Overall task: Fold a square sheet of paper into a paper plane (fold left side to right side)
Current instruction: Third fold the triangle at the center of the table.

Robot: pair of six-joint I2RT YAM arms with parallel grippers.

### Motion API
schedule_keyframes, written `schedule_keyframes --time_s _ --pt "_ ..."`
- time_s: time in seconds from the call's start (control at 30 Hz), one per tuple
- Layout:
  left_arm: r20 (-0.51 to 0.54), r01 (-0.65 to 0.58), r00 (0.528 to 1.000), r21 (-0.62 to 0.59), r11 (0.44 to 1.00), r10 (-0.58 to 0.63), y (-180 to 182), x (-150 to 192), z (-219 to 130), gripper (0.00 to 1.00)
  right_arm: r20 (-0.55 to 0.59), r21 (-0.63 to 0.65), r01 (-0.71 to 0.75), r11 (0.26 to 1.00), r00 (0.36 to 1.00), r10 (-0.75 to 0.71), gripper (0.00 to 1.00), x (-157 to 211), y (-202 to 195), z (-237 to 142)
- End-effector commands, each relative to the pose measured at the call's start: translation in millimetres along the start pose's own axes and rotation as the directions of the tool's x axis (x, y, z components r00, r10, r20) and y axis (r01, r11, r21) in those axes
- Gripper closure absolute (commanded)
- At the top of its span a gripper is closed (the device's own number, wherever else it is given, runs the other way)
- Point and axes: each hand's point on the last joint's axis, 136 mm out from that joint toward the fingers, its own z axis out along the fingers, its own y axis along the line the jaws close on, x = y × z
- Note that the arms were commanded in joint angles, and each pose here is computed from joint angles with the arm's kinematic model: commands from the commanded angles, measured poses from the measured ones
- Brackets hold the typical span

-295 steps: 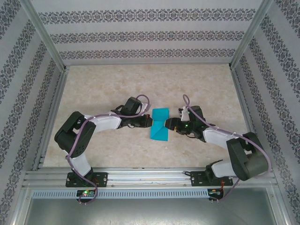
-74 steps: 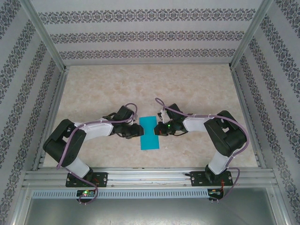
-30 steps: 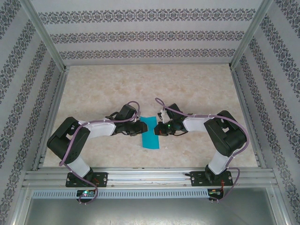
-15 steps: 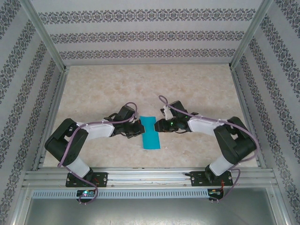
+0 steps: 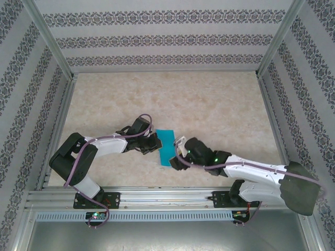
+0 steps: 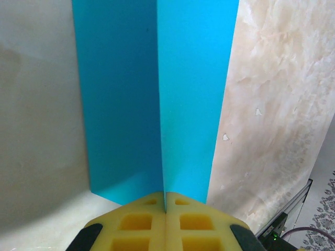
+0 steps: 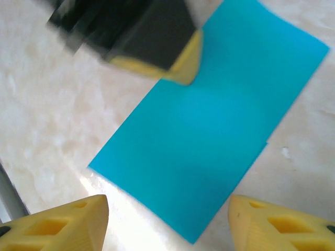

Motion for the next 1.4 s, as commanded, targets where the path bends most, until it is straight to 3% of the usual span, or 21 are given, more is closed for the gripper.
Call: schedule_keyframes --time_s 0.0,0.27,0.47,0.8,0.97,1.07,1.13,1.27,1.37 --pt "0.001 0.010 1.000 0.022 1.000 -0.010 -9.2 -2.3 -5.0 1.00 -0.005 0.158 0.203 0.966 0.979 -0.205 0.33 -1.6 -5.0 6.4" --pt "-0.005 0.013 1.000 0.020 1.000 -0.013 -8.7 -2.0 -4.0 1.00 -0.126 0.217 0.355 0.909 0.934 -0.335 0.23 -0.4 14.2 40.5" --pt "-0.008 0.010 1.000 0.015 1.000 -0.010 -8.1 -1.5 -4.2 1.00 -0.133 0.231 0.365 0.902 0.930 -0.343 0.26 -7.8 17.3 54.7" --pt "-0.008 0.005 1.000 0.004 1.000 -0.005 -5.5 -0.9 -4.4 0.98 -0.136 0.254 0.319 0.913 0.946 -0.293 0.67 -6.0 7.7 52.1" --pt "-0.011 -0.011 1.000 -0.009 1.000 0.011 -2.2 -2.5 -8.4 0.83 -0.136 0.229 0.272 0.935 0.960 -0.246 1.00 -4.5 4.3 48.6" --pt "0.000 -0.025 1.000 -0.019 1.000 0.025 1.3 -9.2 -20.0 0.65 -0.136 0.179 0.231 0.956 0.968 -0.209 1.00 -3.2 6.1 46.5" --pt "0.014 -0.040 0.999 -0.022 0.999 0.040 2.0 -15.1 -31.6 0.60 -0.134 0.134 0.183 0.974 0.977 -0.165 1.00 -2.7 7.3 45.7" --pt "0.048 -0.072 0.996 -0.032 0.997 0.074 1.3 -25.7 -53.6 0.58 -0.137 0.025 0.064 0.998 0.989 -0.060 1.00 -0.7 10.6 45.9" --pt "0.060 -0.112 0.992 -0.028 0.993 0.114 -5.3 -32.5 -62.2 0.64 -0.147 -0.051 -0.017 0.999 0.989 0.009 1.00 -0.1 14.8 46.6"
